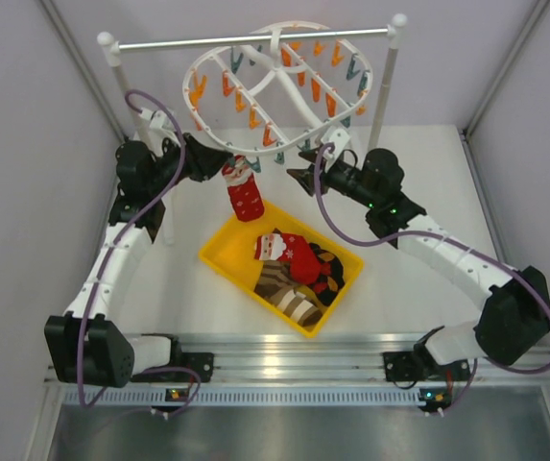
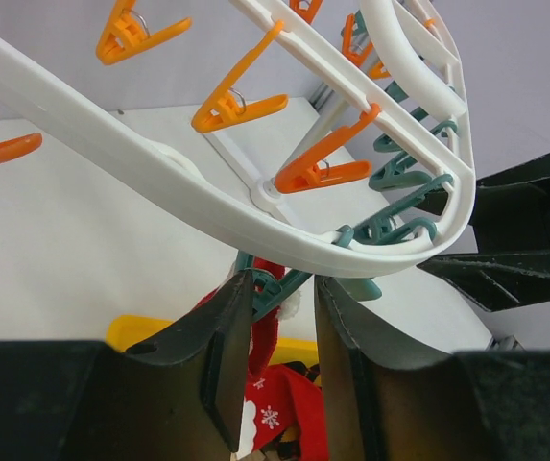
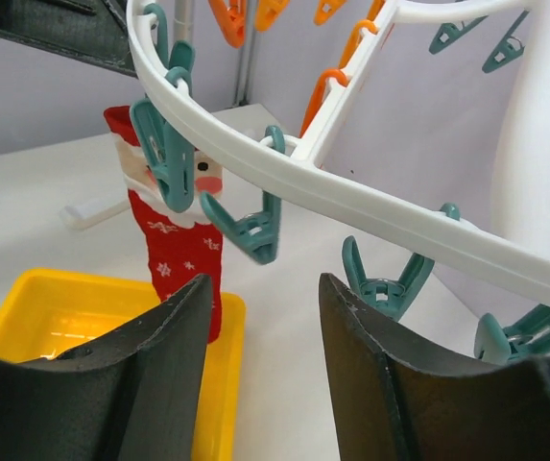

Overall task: Clip the socks to the hanger
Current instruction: Open the clamp at the hanger, then pick up the sock from the bin.

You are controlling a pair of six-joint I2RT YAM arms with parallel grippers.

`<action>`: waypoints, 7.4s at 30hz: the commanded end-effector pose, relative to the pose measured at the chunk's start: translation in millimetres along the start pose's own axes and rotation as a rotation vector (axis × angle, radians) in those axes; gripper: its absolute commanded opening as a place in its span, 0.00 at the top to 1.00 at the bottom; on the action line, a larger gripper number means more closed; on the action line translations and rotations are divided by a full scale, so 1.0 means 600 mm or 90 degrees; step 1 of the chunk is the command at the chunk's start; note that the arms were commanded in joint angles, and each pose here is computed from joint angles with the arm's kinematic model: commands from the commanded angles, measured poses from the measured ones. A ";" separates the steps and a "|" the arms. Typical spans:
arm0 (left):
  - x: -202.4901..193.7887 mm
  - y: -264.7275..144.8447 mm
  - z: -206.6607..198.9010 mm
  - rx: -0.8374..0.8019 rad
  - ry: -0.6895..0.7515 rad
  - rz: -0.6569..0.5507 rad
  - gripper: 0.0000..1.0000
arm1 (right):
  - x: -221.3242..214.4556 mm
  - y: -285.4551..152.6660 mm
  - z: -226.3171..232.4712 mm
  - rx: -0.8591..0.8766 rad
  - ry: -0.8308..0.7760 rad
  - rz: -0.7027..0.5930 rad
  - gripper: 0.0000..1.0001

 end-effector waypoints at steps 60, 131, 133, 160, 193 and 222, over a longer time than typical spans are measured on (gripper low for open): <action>-0.020 -0.034 -0.108 -0.277 0.112 0.036 0.39 | 0.054 0.073 0.034 0.116 -0.012 -0.117 0.76; 0.010 0.072 -0.108 -0.213 -0.009 -0.125 0.37 | 0.082 0.090 0.061 0.348 0.257 -0.121 1.00; 0.008 0.070 -0.111 -0.223 -0.014 -0.123 0.40 | 0.083 0.090 0.062 0.353 0.268 -0.119 1.00; 0.016 0.062 -0.129 -0.251 -0.032 -0.115 1.00 | 0.073 0.093 0.044 0.370 0.364 -0.065 0.78; 0.008 0.075 -0.108 -0.212 -0.057 -0.083 1.00 | -0.258 0.075 0.212 0.402 -0.168 0.376 0.52; 0.014 0.077 -0.096 -0.196 -0.082 -0.085 1.00 | -0.185 0.061 0.184 0.296 -0.052 0.275 1.00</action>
Point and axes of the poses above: each gripper's point midway between its finger pads, its own y axis out along the fingers, its own z axis along the line the jaws close on, x = y × z, the point moved 6 cm from there along -y, back along the fingers, and after that the axes turned 1 degree about -y, right-handed, at the moved point
